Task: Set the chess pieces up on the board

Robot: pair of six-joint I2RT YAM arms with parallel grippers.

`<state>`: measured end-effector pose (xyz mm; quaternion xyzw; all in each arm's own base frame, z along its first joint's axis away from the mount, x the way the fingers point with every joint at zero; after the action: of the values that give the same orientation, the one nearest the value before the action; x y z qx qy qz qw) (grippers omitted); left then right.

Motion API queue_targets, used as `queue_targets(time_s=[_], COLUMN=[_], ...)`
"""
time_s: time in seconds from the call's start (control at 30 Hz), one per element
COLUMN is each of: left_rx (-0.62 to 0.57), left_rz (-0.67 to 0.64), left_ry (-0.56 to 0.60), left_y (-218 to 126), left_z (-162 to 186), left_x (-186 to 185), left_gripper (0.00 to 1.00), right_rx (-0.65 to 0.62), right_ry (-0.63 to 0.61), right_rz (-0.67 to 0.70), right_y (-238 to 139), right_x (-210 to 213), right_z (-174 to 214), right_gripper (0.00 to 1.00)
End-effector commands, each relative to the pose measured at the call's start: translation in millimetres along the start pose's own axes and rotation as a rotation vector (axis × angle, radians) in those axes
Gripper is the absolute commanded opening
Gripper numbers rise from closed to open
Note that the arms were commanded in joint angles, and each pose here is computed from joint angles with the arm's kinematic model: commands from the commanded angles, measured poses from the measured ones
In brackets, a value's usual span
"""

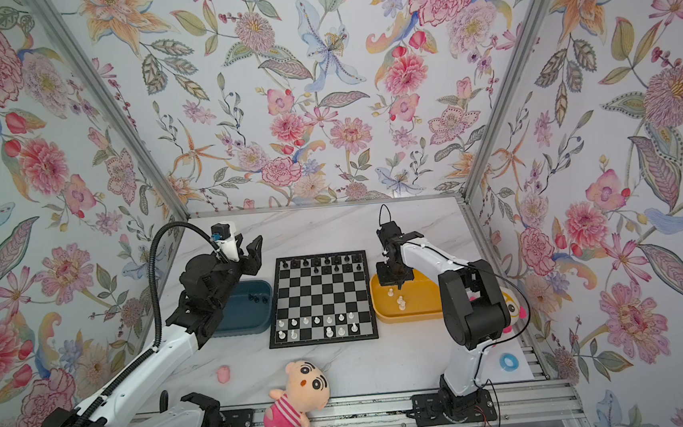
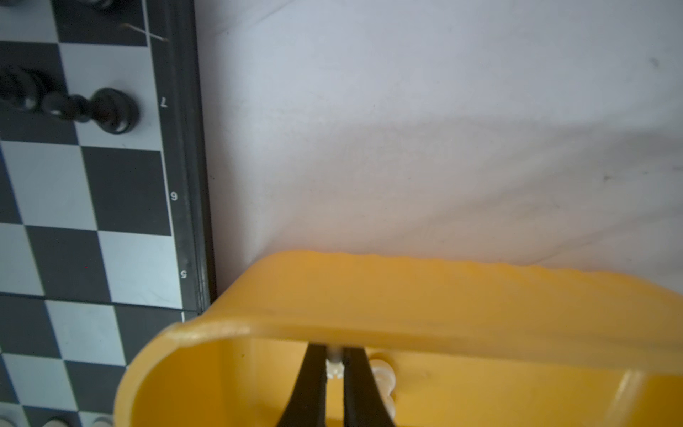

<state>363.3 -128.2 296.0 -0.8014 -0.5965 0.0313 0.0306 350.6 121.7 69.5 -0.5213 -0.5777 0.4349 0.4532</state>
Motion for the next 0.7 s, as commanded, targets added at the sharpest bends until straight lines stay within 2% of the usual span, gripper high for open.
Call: queue_targets(time_s=[0.0,0.3,0.67], left_rx=[-0.017,-0.016,-0.029], left_rz=[-0.004,0.004,0.019], left_ry=[-0.004,-0.007,-0.009], left_y=[-1,-2,-8], left_z=[-4,1,5], left_x=[2,2,-1], left_gripper=[0.6,0.6,0.6], right_rx=[-0.031,-0.048,-0.04], right_ry=[0.002,-0.039,-0.128], right_rz=[0.022,0.039,0.029], right_y=[-25,-58,-86], right_x=[-1,14,56], right_z=[-5,4,34], right_gripper=[0.08,0.09,0.1])
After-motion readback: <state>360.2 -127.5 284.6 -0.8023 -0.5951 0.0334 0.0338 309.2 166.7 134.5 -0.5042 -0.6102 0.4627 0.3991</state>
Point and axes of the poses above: each gripper's point midway between its finger pads, its own y axis out along the fingers, its own x axis along the line the jaws close on, z = x × y, the point moved 1 cm from there along -y, back along the fingers, and after that the axes turned 4 degrees about y, right-handed, at the moved point
